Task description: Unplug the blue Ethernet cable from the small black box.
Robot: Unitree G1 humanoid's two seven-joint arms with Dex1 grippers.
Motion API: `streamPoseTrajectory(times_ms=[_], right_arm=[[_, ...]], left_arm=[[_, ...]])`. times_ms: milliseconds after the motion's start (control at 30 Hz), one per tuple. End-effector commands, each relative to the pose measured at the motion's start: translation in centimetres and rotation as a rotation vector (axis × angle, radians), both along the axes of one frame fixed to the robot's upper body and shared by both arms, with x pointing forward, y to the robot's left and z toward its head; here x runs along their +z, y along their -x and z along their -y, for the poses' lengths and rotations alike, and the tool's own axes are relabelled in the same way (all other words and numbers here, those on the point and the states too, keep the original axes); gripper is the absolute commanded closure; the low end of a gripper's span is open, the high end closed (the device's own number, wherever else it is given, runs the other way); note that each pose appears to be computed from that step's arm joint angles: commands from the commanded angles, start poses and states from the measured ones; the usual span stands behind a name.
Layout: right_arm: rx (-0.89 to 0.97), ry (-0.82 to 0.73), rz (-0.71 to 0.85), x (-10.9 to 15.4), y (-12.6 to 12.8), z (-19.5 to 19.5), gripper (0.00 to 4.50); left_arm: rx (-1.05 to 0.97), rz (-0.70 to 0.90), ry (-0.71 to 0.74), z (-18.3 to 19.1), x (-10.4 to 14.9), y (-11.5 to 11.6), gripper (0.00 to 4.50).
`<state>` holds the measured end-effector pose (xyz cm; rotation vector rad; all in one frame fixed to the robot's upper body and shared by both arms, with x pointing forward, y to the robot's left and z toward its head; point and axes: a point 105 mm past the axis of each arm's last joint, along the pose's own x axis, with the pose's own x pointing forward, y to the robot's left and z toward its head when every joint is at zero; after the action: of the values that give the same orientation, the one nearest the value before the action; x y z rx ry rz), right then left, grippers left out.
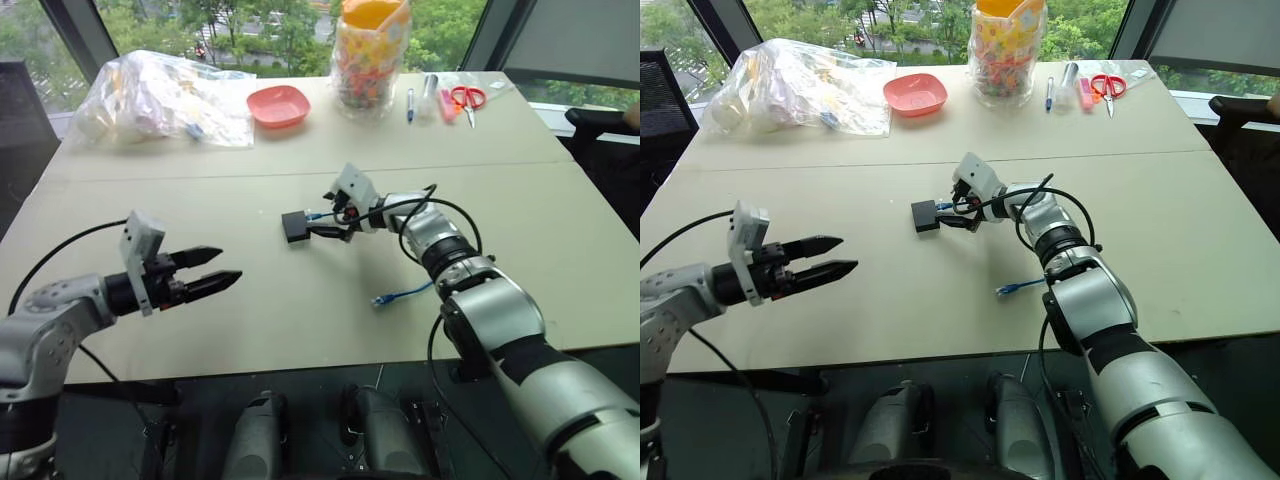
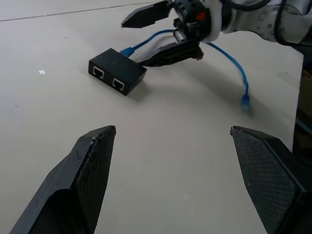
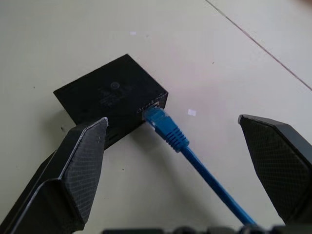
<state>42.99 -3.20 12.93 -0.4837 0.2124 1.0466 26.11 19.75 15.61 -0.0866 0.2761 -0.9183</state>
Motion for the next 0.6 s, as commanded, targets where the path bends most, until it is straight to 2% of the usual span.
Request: streamPoseTrajectory(times_ms=[33, 67, 167, 200, 233, 300, 367, 533, 600], right_arm=[[0.026, 0.2, -0.009, -2.7, 0.5, -0.3, 0.54], [0.021, 0.217, -0.015, -2.9, 0.5, -0.3, 0.83], [0.015, 0.212, -0.062, -3.3, 0.7, -0.2, 2.4], [0.004, 0.209, -0.069, -3.2, 0.6, -0.1, 2.79], [-0.013, 0.189, -0.075, -3.0, 0.5, -0.1, 3.31], [-0.066, 0.052, -0.097, -1.5, 0.0, -0.4, 4.29], [-0.089, -0.082, -0.115, 0.2, -0.4, -0.8, 4.4], [-0.058, -0.266, -0.146, 2.9, -0.5, -0.4, 4.4], [-0.063, -0.276, -0.132, 3.4, -0.7, 0.6, 3.89]], left_arm=[[0.026, 0.048, 0.001, 0.0, 1.2, 0.5, 0.54], [0.041, 0.047, -0.001, -0.2, 1.2, 0.6, 0.54], [0.068, 0.046, -0.005, -0.5, 1.3, 1.0, 0.54], [0.076, 0.044, -0.008, -0.6, 1.3, 1.2, 0.54], [0.081, 0.043, -0.01, -0.7, 1.3, 1.2, 0.54], [0.09, 0.042, -0.01, -0.8, 1.3, 1.4, 0.54], [0.101, 0.04, -0.008, -1.0, 1.3, 1.4, 0.54], [0.105, 0.027, -0.011, -0.9, 0.7, 1.1, 0.54], [0.092, 0.025, -0.01, -0.8, 0.7, 0.6, 0.54]])
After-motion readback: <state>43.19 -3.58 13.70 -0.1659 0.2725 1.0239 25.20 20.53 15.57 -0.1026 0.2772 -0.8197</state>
